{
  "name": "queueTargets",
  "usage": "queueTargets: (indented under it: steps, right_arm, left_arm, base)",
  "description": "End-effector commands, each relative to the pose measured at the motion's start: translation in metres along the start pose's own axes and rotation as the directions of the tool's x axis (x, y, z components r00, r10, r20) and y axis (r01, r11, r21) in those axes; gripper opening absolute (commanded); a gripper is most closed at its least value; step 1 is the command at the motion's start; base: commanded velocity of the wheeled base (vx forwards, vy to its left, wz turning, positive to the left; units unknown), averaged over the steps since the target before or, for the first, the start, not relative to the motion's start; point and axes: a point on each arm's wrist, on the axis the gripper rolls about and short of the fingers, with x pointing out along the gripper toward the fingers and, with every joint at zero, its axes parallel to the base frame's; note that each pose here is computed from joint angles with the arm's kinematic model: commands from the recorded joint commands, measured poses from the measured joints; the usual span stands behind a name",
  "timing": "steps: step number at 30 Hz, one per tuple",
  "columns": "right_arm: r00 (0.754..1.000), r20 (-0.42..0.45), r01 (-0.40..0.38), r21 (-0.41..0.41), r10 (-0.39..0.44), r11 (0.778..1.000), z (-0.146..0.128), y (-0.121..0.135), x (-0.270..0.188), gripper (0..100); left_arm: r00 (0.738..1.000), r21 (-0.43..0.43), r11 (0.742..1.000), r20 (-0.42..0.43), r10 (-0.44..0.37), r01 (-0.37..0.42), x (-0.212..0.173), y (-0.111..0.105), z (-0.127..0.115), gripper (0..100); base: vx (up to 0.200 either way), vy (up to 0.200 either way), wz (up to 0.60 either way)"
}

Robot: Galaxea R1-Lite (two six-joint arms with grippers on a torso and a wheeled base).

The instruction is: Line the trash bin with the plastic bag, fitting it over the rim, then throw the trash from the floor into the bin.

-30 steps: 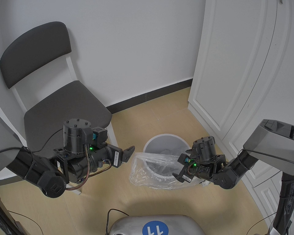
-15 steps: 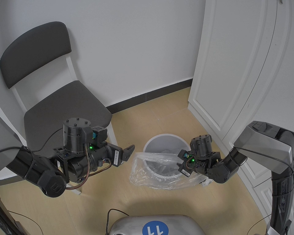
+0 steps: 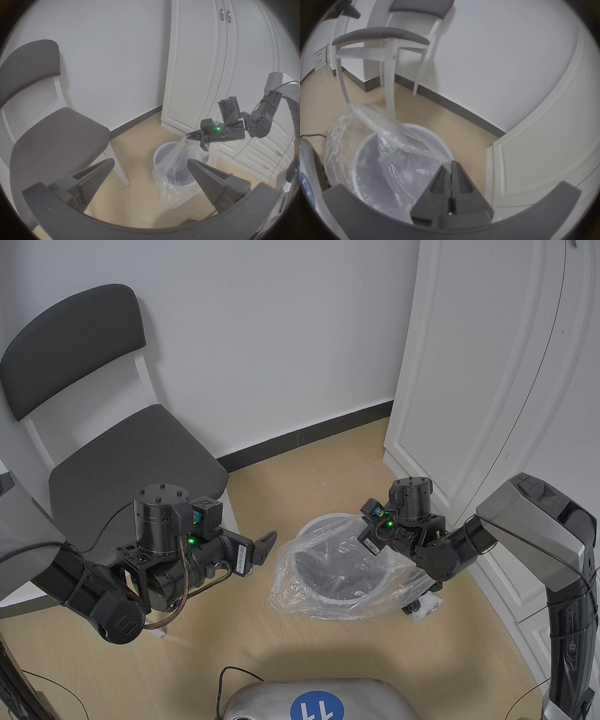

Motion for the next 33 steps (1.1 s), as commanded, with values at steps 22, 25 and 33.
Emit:
queueTargets:
  steps: [22,25,33]
  right_arm:
    - [0.895,0.210,0.333,0.276,-0.394,0.902,-0.006,0.032,0.110,0]
    - [0.885,0.238,0.322,0.309,-0.401,0.895,0.002,0.033,0.106,0]
    - [0.844,0.357,0.284,0.336,-0.400,0.898,0.022,0.039,0.097,0]
  left_arm:
    - [1.000,0.013,1.000,-0.005,-0.005,0.005,0.017,-0.005,-0.018,100]
    - [1.000,0.012,1.000,0.002,-0.004,0.004,0.018,-0.005,-0.019,100]
    - [1.000,0.017,1.000,0.000,0.016,-0.016,0.020,-0.006,-0.020,100]
  base:
    - [0.000,0.000,0.00]
    - [0.000,0.000,0.00]
    - [0.000,0.000,0.00]
